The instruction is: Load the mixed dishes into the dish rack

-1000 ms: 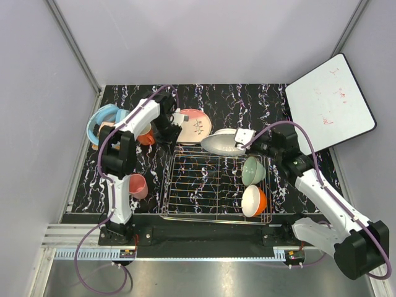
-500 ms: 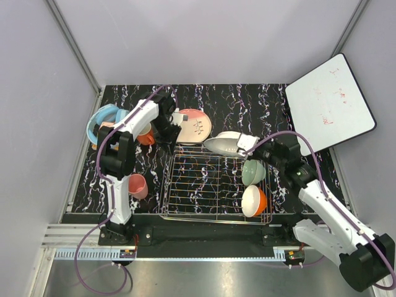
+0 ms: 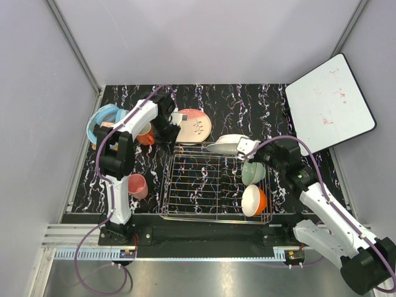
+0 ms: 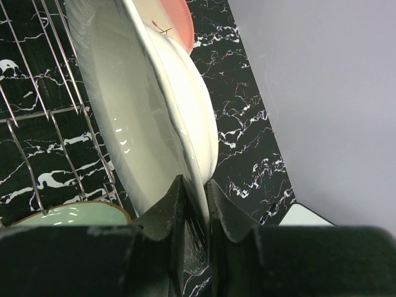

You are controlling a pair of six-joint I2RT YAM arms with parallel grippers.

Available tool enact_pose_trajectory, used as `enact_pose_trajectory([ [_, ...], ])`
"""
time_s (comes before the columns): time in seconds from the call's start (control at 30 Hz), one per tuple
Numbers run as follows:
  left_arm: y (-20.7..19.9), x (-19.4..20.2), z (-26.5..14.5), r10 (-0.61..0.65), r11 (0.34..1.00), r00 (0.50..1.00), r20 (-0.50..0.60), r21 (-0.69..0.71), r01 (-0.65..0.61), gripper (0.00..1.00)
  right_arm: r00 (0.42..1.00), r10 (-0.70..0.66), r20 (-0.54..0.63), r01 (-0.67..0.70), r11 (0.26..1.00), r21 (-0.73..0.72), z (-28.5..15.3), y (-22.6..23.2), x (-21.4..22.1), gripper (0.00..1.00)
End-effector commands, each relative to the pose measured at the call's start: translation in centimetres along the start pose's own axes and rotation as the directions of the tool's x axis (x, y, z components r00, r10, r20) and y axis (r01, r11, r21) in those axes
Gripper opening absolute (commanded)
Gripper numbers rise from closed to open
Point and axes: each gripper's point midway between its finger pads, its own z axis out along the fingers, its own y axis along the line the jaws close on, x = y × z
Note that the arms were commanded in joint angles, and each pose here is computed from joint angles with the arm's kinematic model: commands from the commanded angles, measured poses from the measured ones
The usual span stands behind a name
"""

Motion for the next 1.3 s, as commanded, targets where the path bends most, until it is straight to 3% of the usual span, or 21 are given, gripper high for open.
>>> enact_pose_trajectory([
  [0.0, 4.0, -8.5, -4.3, 0.087, 0.989, 0.918, 0.388, -0.144, -0.033, 0.15, 0.983, 0.023, -0.18, -0.011, 0.998, 0.069, -0.3, -1.9, 3.1, 0.0],
  [0.23, 3.9, -8.2, -4.2, 0.085, 0.989, 0.919, 0.384, -0.142, -0.032, 0.15, 0.974, 0.045, -0.22, -0.047, 0.999, -0.003, 0.5, -1.9, 3.0, 0.02],
  [0.5, 4.0, -8.0, -3.9, 0.086, 0.99, 0.924, 0.374, -0.14, -0.036, 0.15, 0.964, 0.084, -0.252, -0.081, 0.997, 0.021, 0.9, -2.7, 3.2, 0.06],
  [0.7, 4.0, -7.9, -4.1, 0.093, 0.988, 0.922, 0.375, -0.147, -0.04, 0.15, 0.948, 0.097, -0.303, -0.112, 0.993, -0.033, 2.1, -2.0, 4.0, 0.14],
  [0.87, 4.2, -7.6, -4.1, 0.1, 0.986, 0.923, 0.371, -0.159, -0.043, 0.15, 0.956, 0.083, -0.281, -0.107, 0.992, -0.073, 1.5, -0.3, 4.2, 0.14],
  [1.07, 4.1, -7.7, -3.8, 0.091, 0.988, 0.925, 0.369, -0.147, -0.039, 0.15, 0.965, 0.019, -0.262, -0.023, 1.0, -0.01, -0.8, 1.4, 5.9, 0.13],
  [1.27, 3.9, -8.0, -4.2, 0.092, 0.989, 0.92, 0.382, -0.146, -0.038, 0.15, 0.967, 0.026, -0.253, -0.018, 0.999, 0.035, -1.9, 2.1, 6.5, 0.23],
])
